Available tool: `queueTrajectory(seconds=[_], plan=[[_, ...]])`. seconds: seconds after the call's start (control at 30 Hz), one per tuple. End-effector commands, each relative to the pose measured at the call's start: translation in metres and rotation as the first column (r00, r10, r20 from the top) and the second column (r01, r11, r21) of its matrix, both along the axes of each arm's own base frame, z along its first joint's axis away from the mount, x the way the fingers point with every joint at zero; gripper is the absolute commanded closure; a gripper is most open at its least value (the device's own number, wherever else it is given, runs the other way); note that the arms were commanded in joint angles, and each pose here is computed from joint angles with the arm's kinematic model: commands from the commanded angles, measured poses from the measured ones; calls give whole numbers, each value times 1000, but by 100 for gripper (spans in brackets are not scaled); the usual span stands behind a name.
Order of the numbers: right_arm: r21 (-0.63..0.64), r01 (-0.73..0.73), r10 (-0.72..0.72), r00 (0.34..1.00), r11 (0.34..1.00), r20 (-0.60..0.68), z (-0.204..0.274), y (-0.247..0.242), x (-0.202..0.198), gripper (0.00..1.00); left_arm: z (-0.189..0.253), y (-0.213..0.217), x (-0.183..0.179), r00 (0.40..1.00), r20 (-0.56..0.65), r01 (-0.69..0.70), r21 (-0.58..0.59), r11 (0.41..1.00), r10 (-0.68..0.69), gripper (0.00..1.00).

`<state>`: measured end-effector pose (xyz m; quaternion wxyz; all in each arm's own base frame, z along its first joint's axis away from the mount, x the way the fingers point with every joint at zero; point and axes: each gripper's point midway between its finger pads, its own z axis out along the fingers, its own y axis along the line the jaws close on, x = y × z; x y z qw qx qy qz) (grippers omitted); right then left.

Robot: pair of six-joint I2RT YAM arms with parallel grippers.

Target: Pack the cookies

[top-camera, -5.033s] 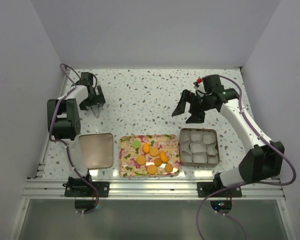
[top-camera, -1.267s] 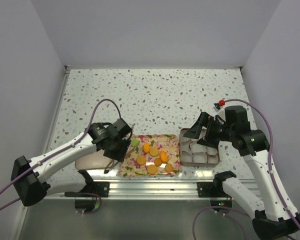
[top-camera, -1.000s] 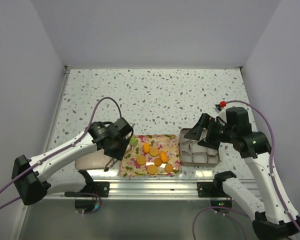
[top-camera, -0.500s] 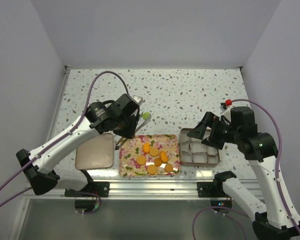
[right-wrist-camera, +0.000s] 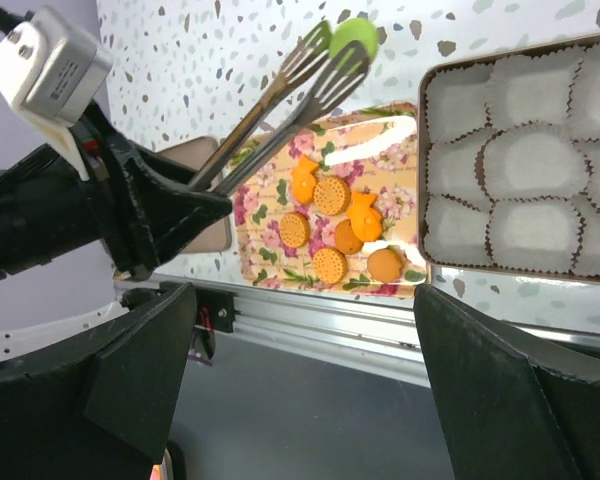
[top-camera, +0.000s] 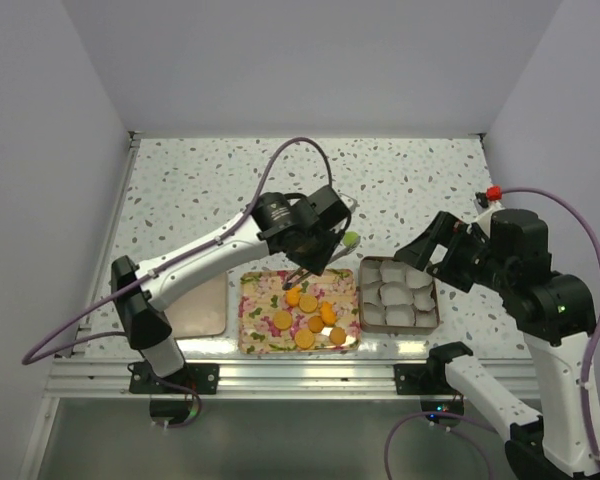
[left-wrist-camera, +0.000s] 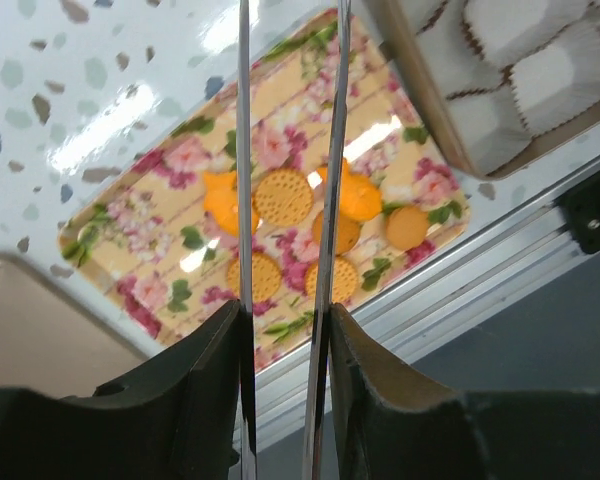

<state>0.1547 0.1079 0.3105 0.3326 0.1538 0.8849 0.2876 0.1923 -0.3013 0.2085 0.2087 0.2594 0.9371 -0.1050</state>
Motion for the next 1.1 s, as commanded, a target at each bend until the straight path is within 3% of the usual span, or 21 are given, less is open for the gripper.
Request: queueTrajectory(seconds=[0.0, 0.3, 0.5, 0.77, 1.07], plan=[[-54, 43, -42, 999, 998, 6, 5, -13, -3, 7, 23, -48, 11, 995, 67, 80, -96, 992, -74, 68], [4, 102, -102, 991, 995, 82, 27, -15, -1, 4, 3, -109, 11, 984, 48, 179, -125, 976, -174, 68], [158, 110, -152, 945, 981, 288, 79, -10, 7, 1, 2, -138, 3, 970, 40, 243, -200, 949, -240, 68], [241, 61, -171, 869, 969, 465, 115, -8, 5, 1, -4, -161, -5, 949, 31, 312, -241, 919, -314, 68], [242, 45, -160, 860, 969, 485, 121, -7, 5, 1, -30, -167, -11, 936, 0, 345, -197, 918, -352, 68]])
